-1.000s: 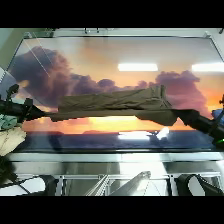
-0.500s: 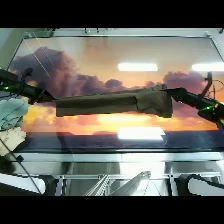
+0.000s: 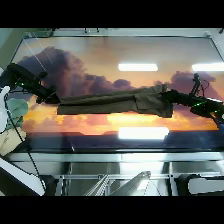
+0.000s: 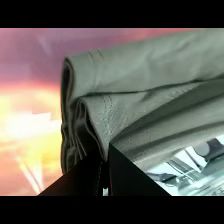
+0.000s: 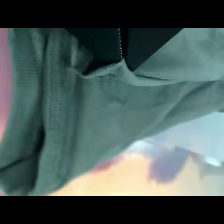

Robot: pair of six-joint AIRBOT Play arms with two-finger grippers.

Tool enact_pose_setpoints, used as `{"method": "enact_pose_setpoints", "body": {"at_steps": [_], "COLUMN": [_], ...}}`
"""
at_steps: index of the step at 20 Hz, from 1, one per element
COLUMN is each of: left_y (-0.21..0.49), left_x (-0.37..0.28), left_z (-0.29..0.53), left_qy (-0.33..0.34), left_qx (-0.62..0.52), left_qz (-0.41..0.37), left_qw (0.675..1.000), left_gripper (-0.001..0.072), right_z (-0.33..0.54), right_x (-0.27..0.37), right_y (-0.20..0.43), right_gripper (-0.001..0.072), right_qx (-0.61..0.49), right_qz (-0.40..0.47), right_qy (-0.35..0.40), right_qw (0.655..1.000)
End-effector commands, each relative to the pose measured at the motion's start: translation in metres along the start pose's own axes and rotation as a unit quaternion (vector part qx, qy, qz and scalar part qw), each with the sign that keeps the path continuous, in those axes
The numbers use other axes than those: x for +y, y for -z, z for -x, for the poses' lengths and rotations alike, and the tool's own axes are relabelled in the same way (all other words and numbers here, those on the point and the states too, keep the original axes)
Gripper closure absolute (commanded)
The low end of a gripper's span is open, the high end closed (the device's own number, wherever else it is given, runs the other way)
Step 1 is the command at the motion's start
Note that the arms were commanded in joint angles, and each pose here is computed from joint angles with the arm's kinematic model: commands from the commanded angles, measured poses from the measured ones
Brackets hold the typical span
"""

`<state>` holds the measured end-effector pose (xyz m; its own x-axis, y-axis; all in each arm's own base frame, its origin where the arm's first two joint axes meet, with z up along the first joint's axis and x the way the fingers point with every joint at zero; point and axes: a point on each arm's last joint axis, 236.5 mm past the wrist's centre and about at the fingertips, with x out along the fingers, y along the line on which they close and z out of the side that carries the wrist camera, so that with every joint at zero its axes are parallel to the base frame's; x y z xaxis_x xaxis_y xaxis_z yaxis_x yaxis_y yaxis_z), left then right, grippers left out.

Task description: Fold the shirts.

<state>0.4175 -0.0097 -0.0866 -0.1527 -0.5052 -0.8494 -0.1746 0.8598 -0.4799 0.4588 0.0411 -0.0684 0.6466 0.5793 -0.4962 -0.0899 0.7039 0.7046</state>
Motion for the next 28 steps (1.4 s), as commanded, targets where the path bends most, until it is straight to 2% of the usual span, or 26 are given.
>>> {"method": "enact_pose_setpoints", "body": {"at_steps": [1,2,3,4,5,8,10,11,12,13,14,19,26,27,28], "left_y": [-0.002,-0.001,0.002,0.005,0.007,-0.002,-0.009,-0.011,-0.011,-0.009,-0.007,0.001,0.013,0.014,0.016], "left_x": [0.005,0.003,0.0,-0.004,-0.009,-0.027,-0.053,-0.071,-0.083,-0.091,-0.098,-0.127,-0.175,-0.185,-0.194], "left_z": [-0.005,-0.001,0.005,0.014,0.024,0.057,0.076,0.083,0.088,0.091,0.092,0.093,0.069,0.064,0.058], "left_qy": [-0.017,-0.017,-0.017,-0.016,-0.017,-0.019,0.006,0.025,0.036,0.035,0.034,0.037,0.031,0.031,0.03], "left_qx": [0.008,0.01,0.018,0.024,0.028,-0.005,-0.038,-0.053,-0.064,-0.069,-0.07,-0.075,-0.06,-0.06,-0.06], "left_qz": [0.001,0.005,0.001,-0.001,0.0,-0.001,-0.022,-0.037,-0.047,-0.056,-0.073,-0.11,-0.165,-0.174,-0.186], "left_qw": [1.0,1.0,1.0,1.0,0.999,1.0,0.999,0.998,0.996,0.995,0.994,0.99,0.984,0.982,0.98], "left_gripper": [0.0586,0.0397,0.0261,0.0047,-0.0013,-0.0013,-0.0013,0.0006,0.0102,0.0413,0.0691,0.0689,0.0688,0.0688,0.0689], "right_z": [-0.002,-0.001,0.002,0.01,0.021,0.066,0.091,0.096,0.096,0.092,0.086,0.043,-0.006,-0.011,-0.014], "right_x": [-0.006,-0.003,0.001,0.006,0.007,-0.032,-0.058,-0.063,-0.064,-0.065,-0.066,-0.052,-0.016,-0.008,-0.002], "right_y": [0.006,0.005,0.0,-0.009,-0.017,-0.03,-0.023,-0.021,-0.02,-0.017,-0.012,0.012,0.038,0.042,0.045], "right_gripper": [0.0521,0.0428,0.0422,0.0335,0.0275,0.0036,0.003,0.003,0.0031,0.003,0.0031,0.0032,0.0034,0.0044,0.0119], "right_qx": [0.013,0.012,0.006,-0.001,-0.004,0.036,0.085,0.099,0.109,0.117,0.122,0.156,0.214,0.224,0.232], "right_qz": [0.008,0.01,0.016,0.03,0.043,-0.004,-0.056,-0.084,-0.101,-0.118,-0.128,-0.149,-0.134,-0.129,-0.124], "right_qy": [0.008,0.004,0.004,0.004,0.013,0.113,0.161,0.158,0.143,0.129,0.119,0.058,0.014,0.007,0.001], "right_qw": [1.0,1.0,1.0,1.0,0.999,0.993,0.982,0.979,0.978,0.978,0.977,0.975,0.967,0.966,0.965]}}
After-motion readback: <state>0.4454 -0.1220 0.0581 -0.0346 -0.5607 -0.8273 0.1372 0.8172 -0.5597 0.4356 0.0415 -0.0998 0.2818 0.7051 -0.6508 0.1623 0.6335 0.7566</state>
